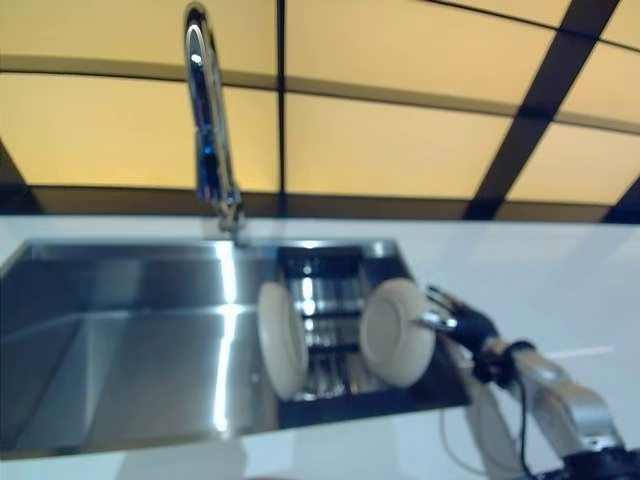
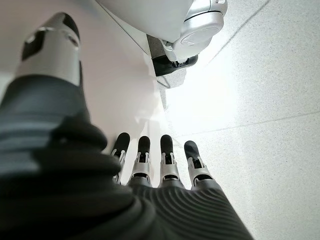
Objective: Take plates into dishwasher
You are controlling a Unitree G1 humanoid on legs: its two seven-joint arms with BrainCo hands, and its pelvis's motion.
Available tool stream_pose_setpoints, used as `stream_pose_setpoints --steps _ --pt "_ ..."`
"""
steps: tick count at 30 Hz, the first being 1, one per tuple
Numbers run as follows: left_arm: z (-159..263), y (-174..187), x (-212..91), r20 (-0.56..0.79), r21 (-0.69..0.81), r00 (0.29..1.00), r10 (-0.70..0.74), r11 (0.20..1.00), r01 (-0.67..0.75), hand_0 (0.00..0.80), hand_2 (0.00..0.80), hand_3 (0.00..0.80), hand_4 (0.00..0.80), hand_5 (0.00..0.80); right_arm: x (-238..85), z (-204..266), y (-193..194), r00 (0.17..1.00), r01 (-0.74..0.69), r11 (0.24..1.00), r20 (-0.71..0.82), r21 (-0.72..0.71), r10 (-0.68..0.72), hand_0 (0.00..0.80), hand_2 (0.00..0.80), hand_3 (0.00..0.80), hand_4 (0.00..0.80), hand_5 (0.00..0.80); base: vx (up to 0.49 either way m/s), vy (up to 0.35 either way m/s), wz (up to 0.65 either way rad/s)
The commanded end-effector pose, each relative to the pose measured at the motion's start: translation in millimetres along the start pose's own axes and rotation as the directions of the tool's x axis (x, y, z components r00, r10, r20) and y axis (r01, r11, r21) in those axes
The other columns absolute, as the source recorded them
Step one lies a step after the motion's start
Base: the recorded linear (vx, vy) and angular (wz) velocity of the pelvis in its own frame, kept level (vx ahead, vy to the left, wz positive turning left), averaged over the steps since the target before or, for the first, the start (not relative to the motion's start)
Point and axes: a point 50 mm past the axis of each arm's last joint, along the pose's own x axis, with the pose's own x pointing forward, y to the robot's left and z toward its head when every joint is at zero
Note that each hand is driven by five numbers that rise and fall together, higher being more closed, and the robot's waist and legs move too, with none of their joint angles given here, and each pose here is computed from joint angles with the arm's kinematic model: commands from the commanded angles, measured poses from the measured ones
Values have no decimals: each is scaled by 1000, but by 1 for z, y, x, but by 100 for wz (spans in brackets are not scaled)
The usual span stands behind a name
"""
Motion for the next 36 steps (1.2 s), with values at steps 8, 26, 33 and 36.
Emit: stream_pose_setpoints --steps 8,26,33,36 --pt "61 -1 6 191 -3 982 -3 1000 3 0 0 0 0 0 8 15 24 992 -106 994 63 -13 107 0 0 0 0 0 0 0 0" --pt "59 -4 5 205 -25 979 -5 1000 11 0 0 0 0 0 7 -8 20 999 -31 997 -3 63 32 392 392 392 392 392 0 0 0" --pt "60 -5 5 208 -31 978 -6 999 13 0 0 0 0 0 8 -9 20 1000 0 998 4 62 -1 800 800 800 800 800 0 0 0" --pt "61 -4 5 211 -27 977 -7 1000 13 0 0 0 0 0 8 -2 19 999 4 999 46 42 -6 800 800 800 800 800 0 0 0"
